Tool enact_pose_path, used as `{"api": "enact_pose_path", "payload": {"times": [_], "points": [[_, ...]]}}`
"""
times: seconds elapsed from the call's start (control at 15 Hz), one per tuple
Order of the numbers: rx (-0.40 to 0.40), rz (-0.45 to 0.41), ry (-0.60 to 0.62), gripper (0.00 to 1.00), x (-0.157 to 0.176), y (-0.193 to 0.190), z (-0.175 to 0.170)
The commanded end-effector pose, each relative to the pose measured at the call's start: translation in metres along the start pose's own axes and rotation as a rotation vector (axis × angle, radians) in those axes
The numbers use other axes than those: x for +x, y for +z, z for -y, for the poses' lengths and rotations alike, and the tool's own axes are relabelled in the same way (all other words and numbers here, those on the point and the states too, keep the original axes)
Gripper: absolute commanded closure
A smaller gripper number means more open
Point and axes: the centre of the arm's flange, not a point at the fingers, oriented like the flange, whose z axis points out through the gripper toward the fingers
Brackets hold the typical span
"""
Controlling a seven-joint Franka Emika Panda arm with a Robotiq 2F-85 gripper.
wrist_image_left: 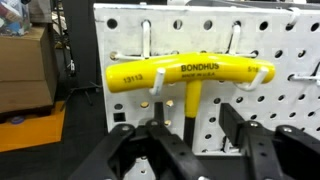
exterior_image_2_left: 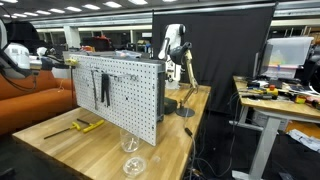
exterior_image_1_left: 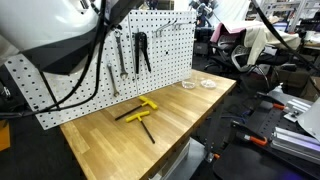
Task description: Hang the objects on the slat wall
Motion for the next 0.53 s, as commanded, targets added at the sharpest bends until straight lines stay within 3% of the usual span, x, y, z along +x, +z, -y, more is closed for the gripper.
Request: {"api": "enact_pose_path", "payload": {"times": [0.0, 0.13, 0.27, 0.47], "points": [[-0.004, -0.023, 0.069, 0.1, -0.006, -0.007, -0.004], [-0.024, -0.061, 0.151, 0.0, -0.015, -0.02, -0.005], [-0.039, -0.124, 0.237, 0.0, -0.026, -0.043, -0.004], [0.026, -0.265, 0.318, 0.0, -0.032, -0.085, 0.004]]}}
